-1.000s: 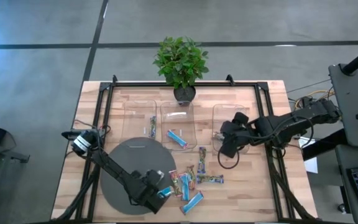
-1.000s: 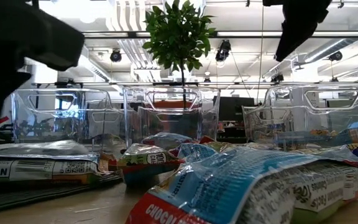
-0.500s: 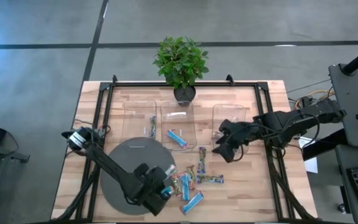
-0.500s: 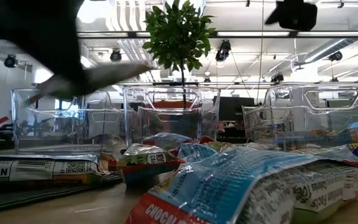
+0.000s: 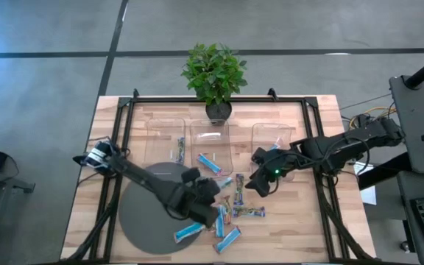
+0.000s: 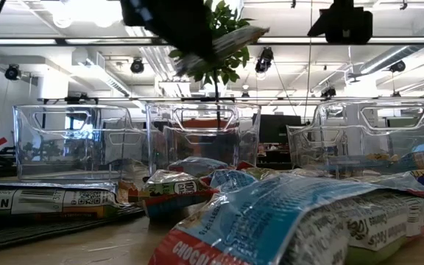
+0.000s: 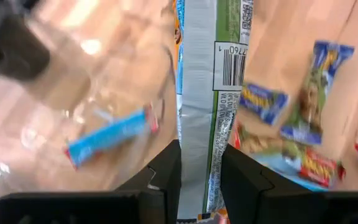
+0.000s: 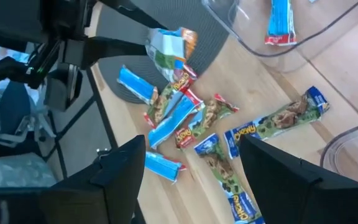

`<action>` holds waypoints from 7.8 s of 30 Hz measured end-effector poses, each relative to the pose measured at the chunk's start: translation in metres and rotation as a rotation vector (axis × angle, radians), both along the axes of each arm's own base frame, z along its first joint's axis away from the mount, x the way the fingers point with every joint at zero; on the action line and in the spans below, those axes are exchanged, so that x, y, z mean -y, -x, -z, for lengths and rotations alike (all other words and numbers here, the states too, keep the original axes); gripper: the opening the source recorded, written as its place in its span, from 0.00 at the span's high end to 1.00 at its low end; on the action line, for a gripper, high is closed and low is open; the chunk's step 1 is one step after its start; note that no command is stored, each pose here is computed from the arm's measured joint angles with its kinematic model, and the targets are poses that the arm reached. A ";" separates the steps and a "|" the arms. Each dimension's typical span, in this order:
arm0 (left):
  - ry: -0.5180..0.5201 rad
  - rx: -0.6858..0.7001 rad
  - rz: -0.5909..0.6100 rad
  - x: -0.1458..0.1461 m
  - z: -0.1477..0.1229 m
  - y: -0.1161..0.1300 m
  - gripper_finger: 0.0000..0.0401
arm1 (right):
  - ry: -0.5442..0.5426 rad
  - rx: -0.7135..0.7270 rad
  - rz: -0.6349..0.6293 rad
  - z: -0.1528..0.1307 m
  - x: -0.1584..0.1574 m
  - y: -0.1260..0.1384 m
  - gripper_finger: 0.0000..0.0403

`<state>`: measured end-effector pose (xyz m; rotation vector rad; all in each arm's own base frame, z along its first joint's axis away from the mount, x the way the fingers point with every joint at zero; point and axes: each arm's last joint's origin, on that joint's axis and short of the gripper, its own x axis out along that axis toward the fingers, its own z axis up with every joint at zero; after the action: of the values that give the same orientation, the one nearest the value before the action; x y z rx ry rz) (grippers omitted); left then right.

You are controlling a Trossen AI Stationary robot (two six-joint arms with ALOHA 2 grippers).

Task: Pick and place Granola Bars by type
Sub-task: Put the yellow granola bar into the right transparent bin, then put the violet granola bar into the left transparent bin

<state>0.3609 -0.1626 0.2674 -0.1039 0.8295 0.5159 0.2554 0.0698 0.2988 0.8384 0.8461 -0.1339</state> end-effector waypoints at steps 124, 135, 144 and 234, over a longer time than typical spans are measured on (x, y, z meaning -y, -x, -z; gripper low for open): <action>0.094 0.103 -0.365 0.019 -0.002 0.034 0.63 | 1.023 -0.516 -0.096 0.059 -0.016 0.036 0.45; 0.190 0.085 -0.422 0.025 -0.001 0.039 0.63 | 0.657 -0.210 0.320 -0.007 0.014 0.098 0.45; 0.326 -0.036 -0.479 0.026 0.015 0.044 0.63 | 0.341 -0.279 0.350 -0.006 0.021 0.115 0.45; 0.534 0.194 -0.219 0.129 0.074 0.134 0.63 | 0.357 -0.245 -0.368 0.122 -0.106 0.020 0.85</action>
<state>0.2266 -0.2918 0.1931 -0.7315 0.7520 0.4695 0.2354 0.1756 0.1767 0.3261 1.1533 -0.0604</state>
